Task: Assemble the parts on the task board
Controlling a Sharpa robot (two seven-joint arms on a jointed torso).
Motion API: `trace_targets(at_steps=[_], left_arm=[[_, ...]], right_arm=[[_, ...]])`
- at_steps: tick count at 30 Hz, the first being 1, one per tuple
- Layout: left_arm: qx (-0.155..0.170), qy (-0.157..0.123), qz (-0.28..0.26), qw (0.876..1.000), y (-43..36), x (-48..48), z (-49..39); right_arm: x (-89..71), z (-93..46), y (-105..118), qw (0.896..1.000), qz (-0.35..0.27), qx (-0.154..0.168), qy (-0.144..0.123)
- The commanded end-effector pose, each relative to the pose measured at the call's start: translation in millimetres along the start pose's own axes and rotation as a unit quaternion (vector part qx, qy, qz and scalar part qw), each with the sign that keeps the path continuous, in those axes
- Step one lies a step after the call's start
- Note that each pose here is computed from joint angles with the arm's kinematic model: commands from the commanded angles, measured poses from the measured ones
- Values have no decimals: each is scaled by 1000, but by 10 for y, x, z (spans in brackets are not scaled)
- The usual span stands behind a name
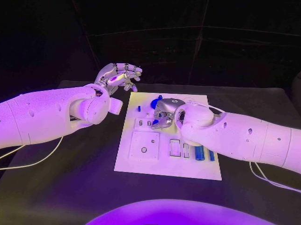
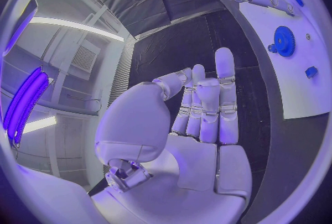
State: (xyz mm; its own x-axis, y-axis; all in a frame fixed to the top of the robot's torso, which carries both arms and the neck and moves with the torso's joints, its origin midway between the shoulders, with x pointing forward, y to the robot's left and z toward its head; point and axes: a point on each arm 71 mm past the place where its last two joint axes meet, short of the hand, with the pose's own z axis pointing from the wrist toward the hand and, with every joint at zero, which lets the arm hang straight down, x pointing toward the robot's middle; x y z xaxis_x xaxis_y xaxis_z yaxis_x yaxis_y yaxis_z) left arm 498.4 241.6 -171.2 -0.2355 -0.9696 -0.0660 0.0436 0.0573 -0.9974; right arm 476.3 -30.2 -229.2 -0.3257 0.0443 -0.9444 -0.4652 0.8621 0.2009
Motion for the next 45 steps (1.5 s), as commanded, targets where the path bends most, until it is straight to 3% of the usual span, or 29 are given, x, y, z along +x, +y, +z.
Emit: trace_targets(at_steps=[1, 7, 13, 18, 26, 45], left_arm=[[1, 3, -2, 1000, -8, 4, 4], [1, 2, -2, 1000, -6, -6, 3], [1, 1, -1, 1000, -3, -18, 1], [2, 0, -1, 1000, -2, -27, 5], [3, -1, 0, 1000, 1, -28, 12], [6, -1, 0, 1000, 0, -5, 28]], right_arm=[[-66, -34, 12, 999, -2, -24, -42], [-77, -132, -19, 996, -8, -81, -46], [-105, -244, -106, 988, -45, -144, -16], [-162, -250, -133, 982, -91, -168, 8], [-210, -169, -87, 971, -157, -182, 15], [-160, 54, 48, 955, -221, -190, 51]])
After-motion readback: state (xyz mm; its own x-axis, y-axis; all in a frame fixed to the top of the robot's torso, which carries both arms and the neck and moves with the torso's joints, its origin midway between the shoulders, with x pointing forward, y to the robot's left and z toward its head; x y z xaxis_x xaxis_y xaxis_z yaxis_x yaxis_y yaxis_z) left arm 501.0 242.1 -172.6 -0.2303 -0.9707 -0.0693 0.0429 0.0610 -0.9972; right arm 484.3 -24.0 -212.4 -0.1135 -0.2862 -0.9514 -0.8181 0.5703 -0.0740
